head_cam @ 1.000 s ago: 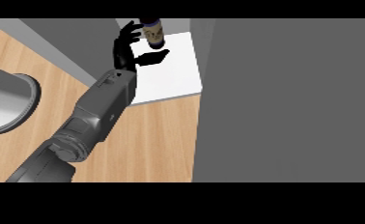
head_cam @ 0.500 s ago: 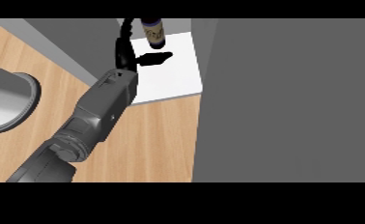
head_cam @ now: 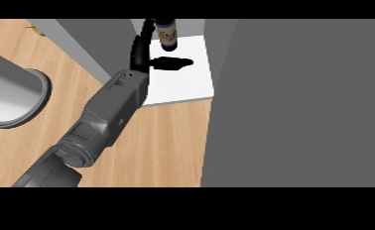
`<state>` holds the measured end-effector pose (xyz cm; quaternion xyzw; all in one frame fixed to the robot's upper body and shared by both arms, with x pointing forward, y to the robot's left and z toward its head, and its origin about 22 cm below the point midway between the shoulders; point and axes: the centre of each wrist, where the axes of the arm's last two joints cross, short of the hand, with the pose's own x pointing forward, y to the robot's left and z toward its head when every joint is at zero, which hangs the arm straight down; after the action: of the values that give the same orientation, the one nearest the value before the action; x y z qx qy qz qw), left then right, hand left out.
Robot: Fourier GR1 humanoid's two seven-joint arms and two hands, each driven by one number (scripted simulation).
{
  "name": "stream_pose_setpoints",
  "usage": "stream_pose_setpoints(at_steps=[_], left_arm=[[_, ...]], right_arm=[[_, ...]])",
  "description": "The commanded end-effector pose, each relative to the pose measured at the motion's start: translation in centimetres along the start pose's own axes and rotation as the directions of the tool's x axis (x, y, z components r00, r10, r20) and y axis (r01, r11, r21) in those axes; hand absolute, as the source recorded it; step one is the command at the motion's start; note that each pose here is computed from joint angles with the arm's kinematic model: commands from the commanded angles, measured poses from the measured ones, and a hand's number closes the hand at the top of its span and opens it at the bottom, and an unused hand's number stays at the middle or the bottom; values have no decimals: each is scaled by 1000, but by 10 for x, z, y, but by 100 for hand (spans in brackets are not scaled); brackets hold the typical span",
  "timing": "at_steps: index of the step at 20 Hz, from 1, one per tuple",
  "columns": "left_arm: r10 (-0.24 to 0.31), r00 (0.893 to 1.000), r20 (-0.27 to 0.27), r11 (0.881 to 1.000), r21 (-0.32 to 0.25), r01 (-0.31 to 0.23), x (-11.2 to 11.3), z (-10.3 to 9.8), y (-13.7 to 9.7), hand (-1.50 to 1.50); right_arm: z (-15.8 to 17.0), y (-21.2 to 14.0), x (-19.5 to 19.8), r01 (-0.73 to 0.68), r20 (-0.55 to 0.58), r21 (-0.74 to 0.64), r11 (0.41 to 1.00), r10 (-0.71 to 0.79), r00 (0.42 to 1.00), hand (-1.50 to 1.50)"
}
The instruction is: Pick up the wine, place it into the cabinet and close the cabinet
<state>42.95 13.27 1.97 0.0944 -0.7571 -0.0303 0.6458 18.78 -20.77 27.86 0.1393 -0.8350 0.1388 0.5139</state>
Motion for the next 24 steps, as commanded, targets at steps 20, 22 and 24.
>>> stream_pose_setpoints(at_steps=[20, 22, 24], left_arm=[[393, 913, 108, 871, -361, -333, 58, 22, -63, -150], [391, 912, 124, 863, -395, -316, 74, 22, -64, -150], [409, 905, 116, 843, -427, -326, 79, 40, -70, -150]], right_arm=[[37, -5, 16, -28, -60, -98, 995, 22, 998, -150], [18, -3, 24, -25, -55, -99, 995, 19, 998, -150], [18, -4, 9, -49, -52, -106, 993, 44, 998, -150]])
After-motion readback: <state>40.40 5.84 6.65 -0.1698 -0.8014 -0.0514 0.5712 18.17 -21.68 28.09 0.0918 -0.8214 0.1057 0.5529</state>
